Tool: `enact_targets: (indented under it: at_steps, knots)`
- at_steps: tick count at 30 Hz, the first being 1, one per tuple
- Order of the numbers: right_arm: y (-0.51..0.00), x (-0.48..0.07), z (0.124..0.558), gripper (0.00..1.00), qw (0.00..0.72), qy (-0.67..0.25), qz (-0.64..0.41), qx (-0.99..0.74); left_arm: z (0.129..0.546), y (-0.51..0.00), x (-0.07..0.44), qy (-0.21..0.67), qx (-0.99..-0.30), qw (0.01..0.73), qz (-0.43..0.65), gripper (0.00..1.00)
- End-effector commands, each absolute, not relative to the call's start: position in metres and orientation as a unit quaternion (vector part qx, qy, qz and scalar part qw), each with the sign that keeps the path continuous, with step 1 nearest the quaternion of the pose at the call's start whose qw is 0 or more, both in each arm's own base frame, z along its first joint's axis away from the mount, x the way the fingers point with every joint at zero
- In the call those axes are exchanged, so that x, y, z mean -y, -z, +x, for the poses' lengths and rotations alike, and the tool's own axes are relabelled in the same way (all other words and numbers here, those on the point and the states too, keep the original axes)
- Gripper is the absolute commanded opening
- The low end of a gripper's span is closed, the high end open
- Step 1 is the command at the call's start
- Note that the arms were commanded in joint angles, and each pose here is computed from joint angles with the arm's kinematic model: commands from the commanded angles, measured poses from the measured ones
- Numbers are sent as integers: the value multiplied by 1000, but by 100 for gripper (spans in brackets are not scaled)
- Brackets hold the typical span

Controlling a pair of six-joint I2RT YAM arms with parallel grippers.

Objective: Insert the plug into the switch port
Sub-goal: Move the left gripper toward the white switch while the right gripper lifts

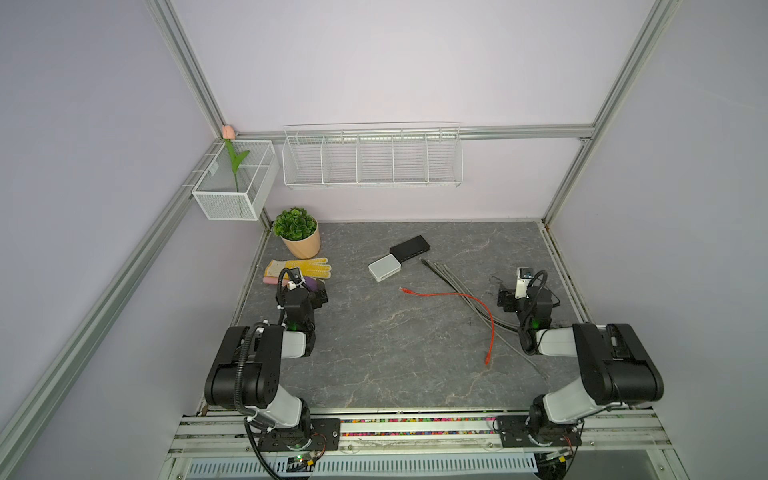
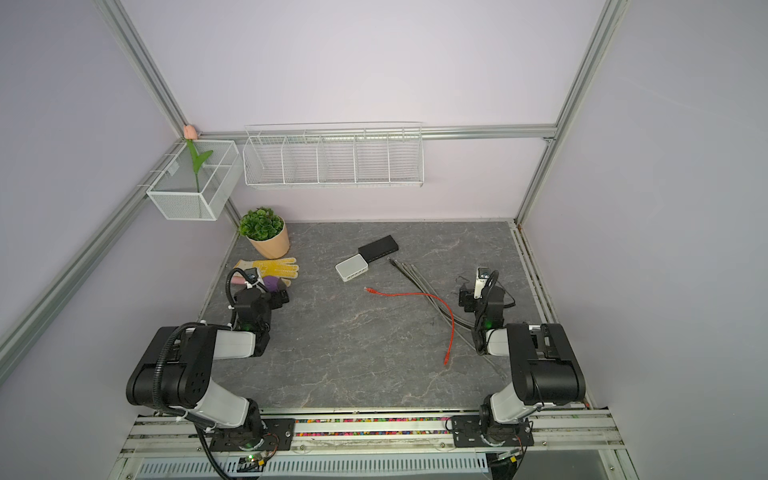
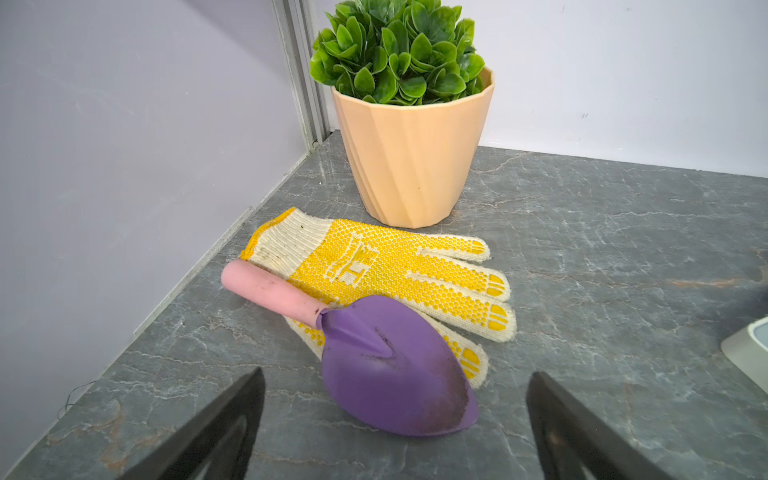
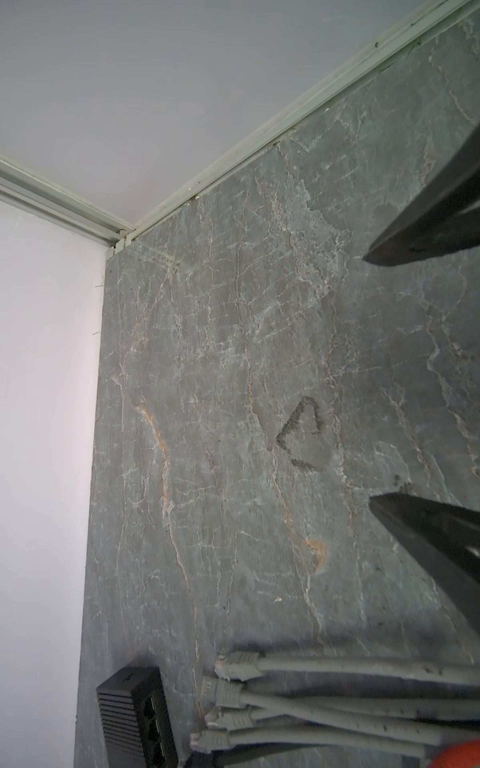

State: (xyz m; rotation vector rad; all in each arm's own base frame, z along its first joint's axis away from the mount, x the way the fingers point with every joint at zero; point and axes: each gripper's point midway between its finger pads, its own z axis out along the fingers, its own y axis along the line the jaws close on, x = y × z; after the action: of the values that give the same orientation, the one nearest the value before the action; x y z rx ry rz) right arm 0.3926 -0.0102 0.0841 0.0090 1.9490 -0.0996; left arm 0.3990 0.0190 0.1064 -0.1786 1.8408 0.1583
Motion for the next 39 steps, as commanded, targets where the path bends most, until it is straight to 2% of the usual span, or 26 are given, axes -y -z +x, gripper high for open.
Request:
enact_targets:
  at_steps: [1, 3, 6, 8, 10, 13, 15, 17, 19, 24, 27, 31, 39]
  knots:
    - [-109, 7, 395, 89, 574, 47, 1, -817, 399, -119, -20, -75, -778, 618, -77, 99]
    - [-133, -1, 391, 89, 564, 46, -15, -825, 393, -136, -18, -106, -768, 626, -82, 99]
    - [-182, -26, 381, 89, 587, 6, -53, -808, 387, -162, -8, -147, -774, 609, -85, 99]
    - [-214, -43, 371, 89, 604, 1, -80, -793, 391, -173, 7, -102, -796, 592, -75, 99]
    - [-234, -51, 367, 89, 603, -39, -52, -795, 397, -185, 34, -39, -811, 582, -48, 99]
    - [-178, -21, 347, 89, 450, -67, 175, -873, 407, -210, 72, 21, -814, 580, -19, 99]
    - [-162, -49, 353, 96, 416, -116, 114, -895, 419, -219, 101, 81, -819, 567, 4, 99]
    - [-151, -64, 353, 97, 399, -132, 91, -903, 433, -217, 127, 130, -833, 537, 25, 99]
    - [-149, -72, 350, 97, 406, -142, 68, -900, 442, -209, 154, 150, -855, 493, 52, 96]
    - [-158, -76, 339, 97, 441, -152, 42, -884, 456, -175, 211, 123, -882, 439, 122, 94]
    - [-161, -78, 337, 98, 446, -157, 37, -881, 467, -149, 233, 116, -899, 398, 140, 88]
    - [-161, -85, 335, 98, 444, -176, 24, -878, 477, -122, 250, 115, -918, 349, 151, 83]
    - [-163, -99, 332, 97, 441, -208, 3, -873, 491, -101, 261, 88, -930, 314, 170, 81]
